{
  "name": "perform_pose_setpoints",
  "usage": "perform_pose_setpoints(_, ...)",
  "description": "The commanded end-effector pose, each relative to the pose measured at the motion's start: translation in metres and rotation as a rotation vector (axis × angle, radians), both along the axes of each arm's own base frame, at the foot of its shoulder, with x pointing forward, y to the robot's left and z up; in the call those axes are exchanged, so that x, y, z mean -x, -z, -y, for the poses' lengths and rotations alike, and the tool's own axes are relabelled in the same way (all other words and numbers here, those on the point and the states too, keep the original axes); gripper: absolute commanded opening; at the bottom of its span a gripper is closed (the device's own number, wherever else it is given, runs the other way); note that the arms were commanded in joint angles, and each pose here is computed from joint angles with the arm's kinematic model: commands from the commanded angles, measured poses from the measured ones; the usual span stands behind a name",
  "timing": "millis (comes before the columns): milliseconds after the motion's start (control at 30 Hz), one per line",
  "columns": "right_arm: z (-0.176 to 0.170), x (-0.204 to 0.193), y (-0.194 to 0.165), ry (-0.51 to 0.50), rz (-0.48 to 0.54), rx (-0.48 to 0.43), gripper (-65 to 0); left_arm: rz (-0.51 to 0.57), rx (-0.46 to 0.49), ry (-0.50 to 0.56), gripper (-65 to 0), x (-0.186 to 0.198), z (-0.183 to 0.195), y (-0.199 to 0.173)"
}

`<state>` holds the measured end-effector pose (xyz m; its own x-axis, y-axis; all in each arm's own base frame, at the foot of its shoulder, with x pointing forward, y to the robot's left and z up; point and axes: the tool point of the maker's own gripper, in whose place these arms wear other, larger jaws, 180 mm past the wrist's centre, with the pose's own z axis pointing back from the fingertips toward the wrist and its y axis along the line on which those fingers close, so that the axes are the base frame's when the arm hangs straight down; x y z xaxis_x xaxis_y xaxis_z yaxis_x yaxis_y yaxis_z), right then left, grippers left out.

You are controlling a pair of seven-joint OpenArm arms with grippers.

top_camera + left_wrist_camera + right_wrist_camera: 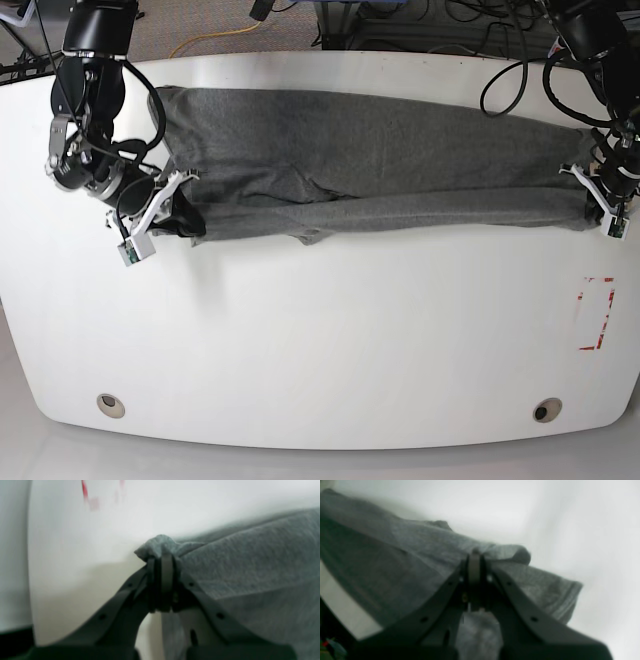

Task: Fold the T-shirt properly
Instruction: 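Fold the hem over toward the collar edge with both grippers, then release and grasp the folded strip's ends with both grippers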

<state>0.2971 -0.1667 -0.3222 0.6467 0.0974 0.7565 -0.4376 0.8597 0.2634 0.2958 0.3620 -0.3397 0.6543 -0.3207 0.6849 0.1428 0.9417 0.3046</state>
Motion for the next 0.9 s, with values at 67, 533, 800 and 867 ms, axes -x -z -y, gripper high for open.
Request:
perform_pose_setpoints(67, 0.000, 0.023, -0.014, -0.005, 0.027, -0.007, -65.0, -0.014, -0.078, -0.074, -65.0, 0.013, -0.028, -0.022)
perform_pose_setpoints(533, -0.020, 0.077, 0.021, 0.029, -0.111, -0.083, -52.6, -0.194, -0.110, -0.081, -61.4, 0.070, -0.032, 0.014)
perform_pose_setpoints(800, 0.001, 0.082, 0.013, 0.087, -0.091, -0.060, -17.3, -0.208, -0.107, -0.084, -26.1, 0.077, -0.033, 0.017)
perform_pose_setpoints(867, -0.003, 0.084, 0.009, 0.074, -0.081, -0.056, -17.8, -0.202, -0.105, -0.085, -26.1, 0.076, -0.033, 0.016)
